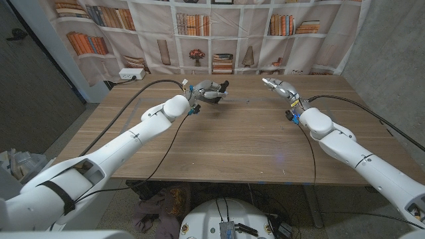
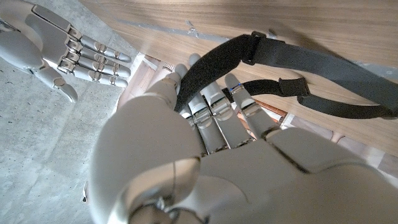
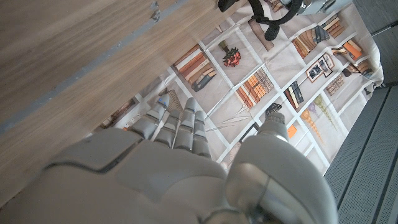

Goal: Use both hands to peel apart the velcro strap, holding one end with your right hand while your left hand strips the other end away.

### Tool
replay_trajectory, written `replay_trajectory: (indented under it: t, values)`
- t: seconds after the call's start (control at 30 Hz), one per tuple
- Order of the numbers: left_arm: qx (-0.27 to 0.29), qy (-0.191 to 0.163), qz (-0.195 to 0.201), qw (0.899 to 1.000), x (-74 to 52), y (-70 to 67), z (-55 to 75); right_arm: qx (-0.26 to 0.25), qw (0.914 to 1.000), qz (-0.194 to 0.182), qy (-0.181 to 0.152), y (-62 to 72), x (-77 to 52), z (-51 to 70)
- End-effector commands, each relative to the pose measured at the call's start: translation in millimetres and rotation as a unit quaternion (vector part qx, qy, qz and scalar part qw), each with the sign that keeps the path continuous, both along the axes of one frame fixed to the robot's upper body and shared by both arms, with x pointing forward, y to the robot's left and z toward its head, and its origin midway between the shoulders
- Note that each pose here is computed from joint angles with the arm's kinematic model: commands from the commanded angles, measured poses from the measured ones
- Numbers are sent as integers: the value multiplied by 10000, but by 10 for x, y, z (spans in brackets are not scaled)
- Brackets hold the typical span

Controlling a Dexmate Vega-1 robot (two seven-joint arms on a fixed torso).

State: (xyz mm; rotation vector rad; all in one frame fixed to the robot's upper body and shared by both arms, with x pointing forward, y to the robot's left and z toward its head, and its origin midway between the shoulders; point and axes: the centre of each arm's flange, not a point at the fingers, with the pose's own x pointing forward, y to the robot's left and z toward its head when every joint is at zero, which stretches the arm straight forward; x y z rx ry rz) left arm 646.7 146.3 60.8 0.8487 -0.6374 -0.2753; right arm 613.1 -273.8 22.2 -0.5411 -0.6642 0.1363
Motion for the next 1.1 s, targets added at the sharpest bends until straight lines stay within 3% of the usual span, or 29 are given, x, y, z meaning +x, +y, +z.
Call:
replay_trajectory:
  t: [0.03, 1.1]
  values:
    - [-8, -73, -97, 9999, -85, -26, -34, -295, 9994, 102, -166, 92, -33, 127]
    - [88, -389, -483, 9980, -243, -105, 20, -593, 9961, 659, -8, 231, 131, 306]
